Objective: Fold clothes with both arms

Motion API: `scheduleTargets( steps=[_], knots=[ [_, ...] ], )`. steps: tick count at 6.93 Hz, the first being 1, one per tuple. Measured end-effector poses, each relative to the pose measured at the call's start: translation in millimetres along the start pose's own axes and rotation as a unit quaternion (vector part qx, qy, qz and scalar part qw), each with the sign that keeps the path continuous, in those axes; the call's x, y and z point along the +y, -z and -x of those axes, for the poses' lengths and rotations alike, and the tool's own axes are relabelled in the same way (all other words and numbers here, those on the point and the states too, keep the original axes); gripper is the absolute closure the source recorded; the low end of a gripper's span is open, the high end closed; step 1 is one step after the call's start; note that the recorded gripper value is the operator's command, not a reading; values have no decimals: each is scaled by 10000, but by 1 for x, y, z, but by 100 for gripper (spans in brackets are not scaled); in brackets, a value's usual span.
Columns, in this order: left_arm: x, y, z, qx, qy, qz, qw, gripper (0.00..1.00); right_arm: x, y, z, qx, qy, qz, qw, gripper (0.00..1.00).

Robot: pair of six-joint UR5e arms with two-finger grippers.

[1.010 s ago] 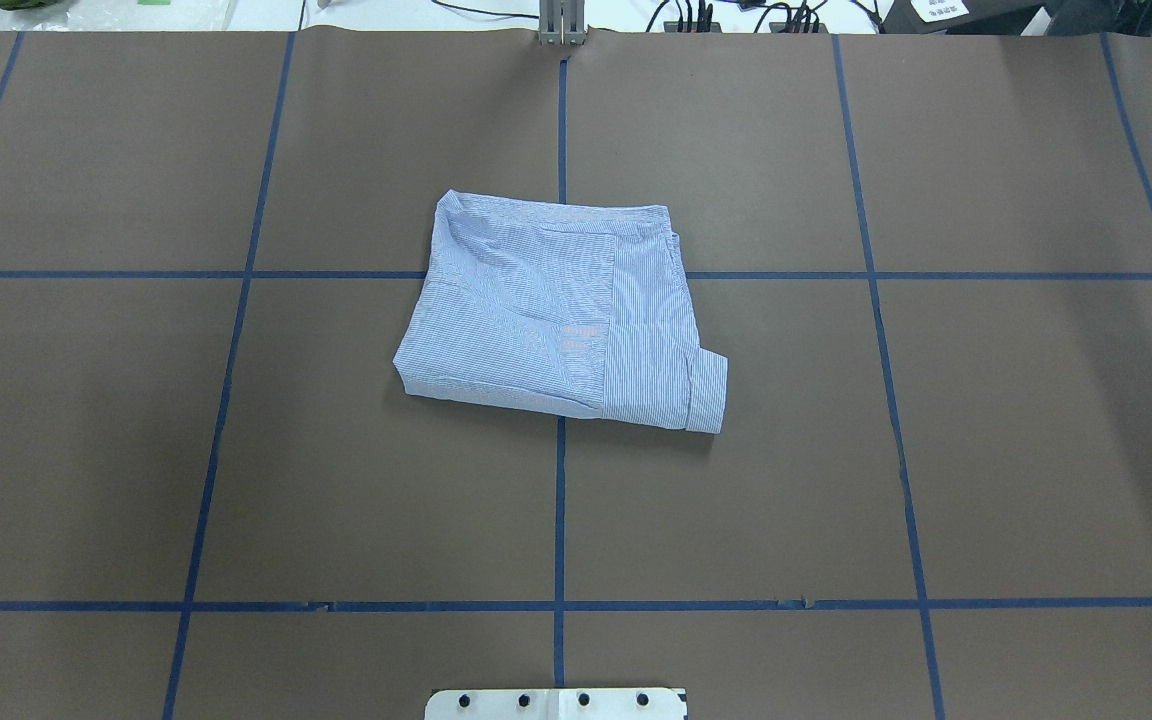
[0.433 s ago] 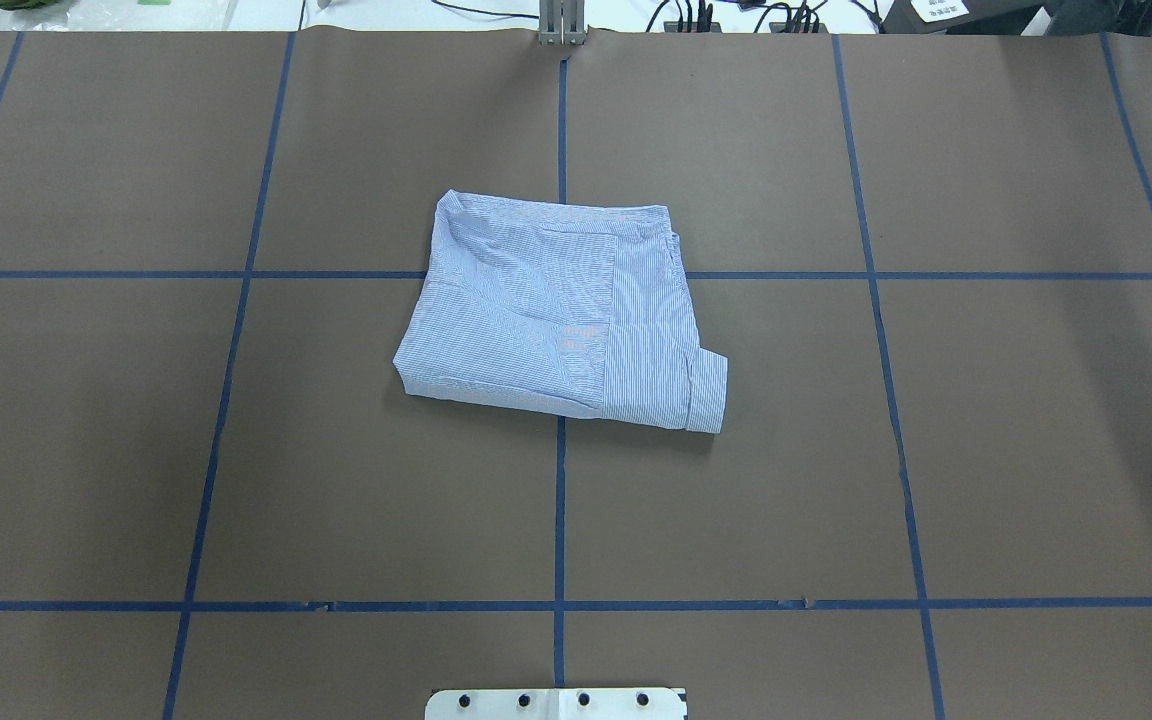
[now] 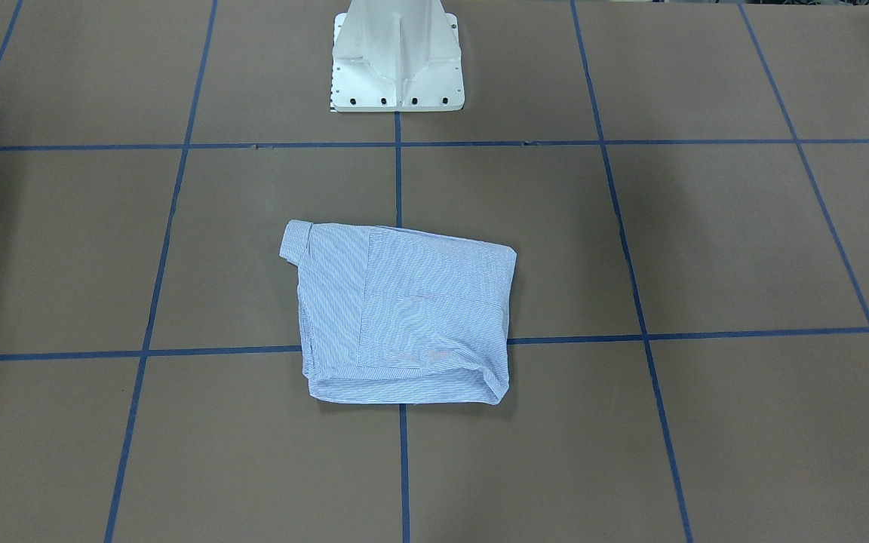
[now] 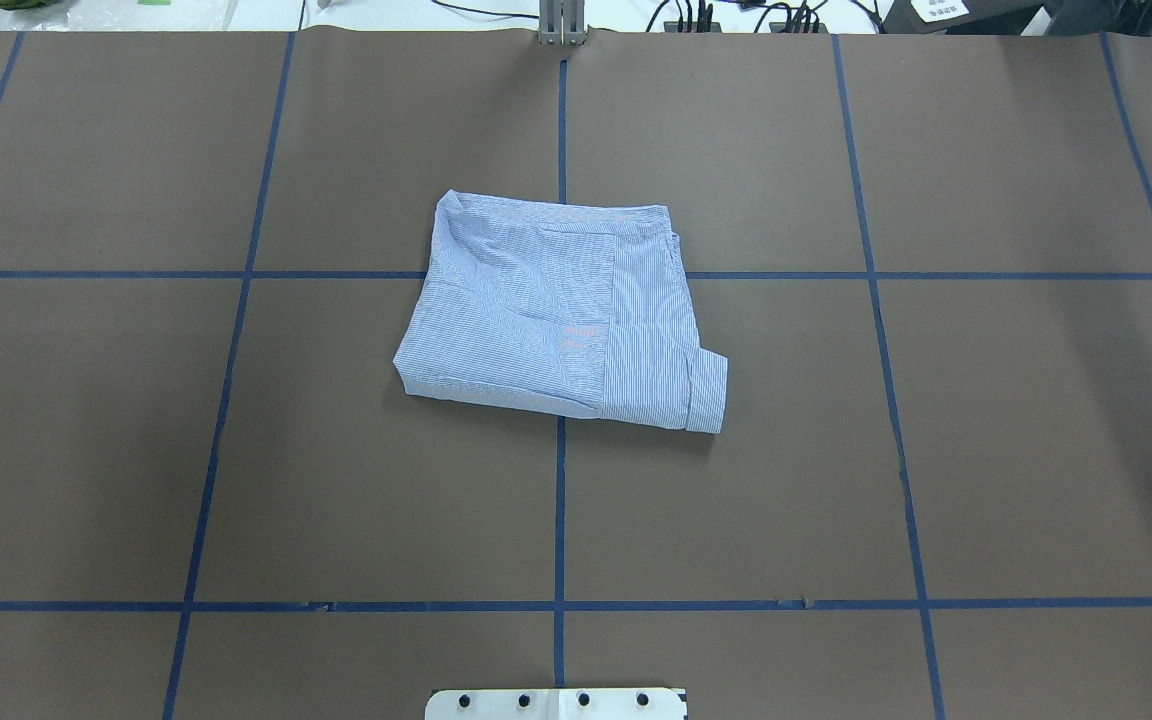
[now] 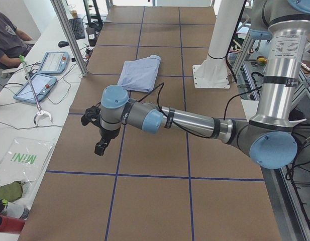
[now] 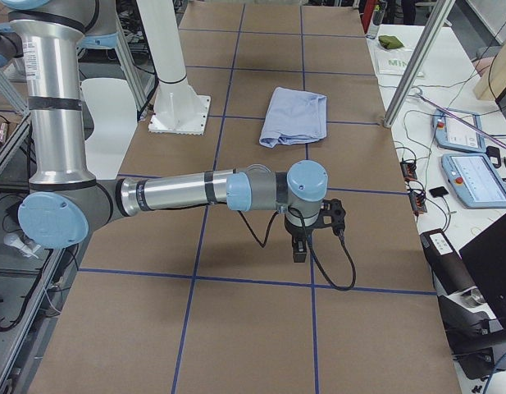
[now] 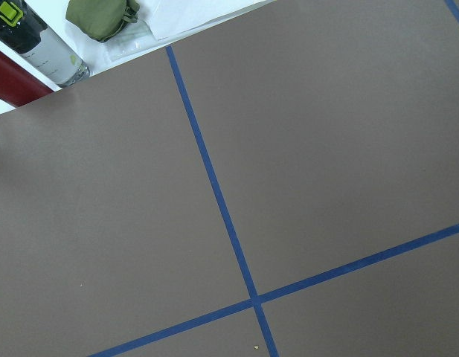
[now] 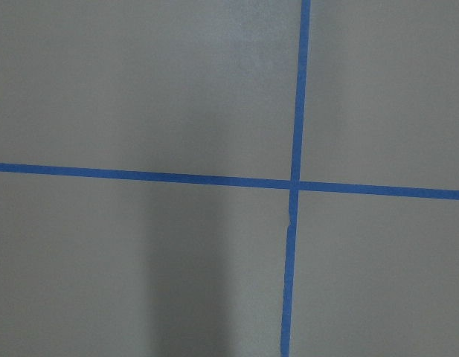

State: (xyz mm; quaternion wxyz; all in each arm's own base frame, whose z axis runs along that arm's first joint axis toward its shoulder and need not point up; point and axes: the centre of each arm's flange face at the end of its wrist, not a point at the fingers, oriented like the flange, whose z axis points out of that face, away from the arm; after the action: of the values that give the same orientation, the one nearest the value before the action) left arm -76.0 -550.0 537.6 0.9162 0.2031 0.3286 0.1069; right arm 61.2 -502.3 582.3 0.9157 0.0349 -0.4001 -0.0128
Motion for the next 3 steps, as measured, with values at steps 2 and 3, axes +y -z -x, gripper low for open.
scheduleTargets(
  steps=[2, 3],
  knots=[
    [0, 0, 0, 0, -4, -6, 10000, 1, 3, -3, -3, -2, -30, 33, 10000, 0],
    [0, 0, 0, 0, -3, -4, 10000, 1, 3, -3, -3, -4, -29, 33, 10000, 0]
  ],
)
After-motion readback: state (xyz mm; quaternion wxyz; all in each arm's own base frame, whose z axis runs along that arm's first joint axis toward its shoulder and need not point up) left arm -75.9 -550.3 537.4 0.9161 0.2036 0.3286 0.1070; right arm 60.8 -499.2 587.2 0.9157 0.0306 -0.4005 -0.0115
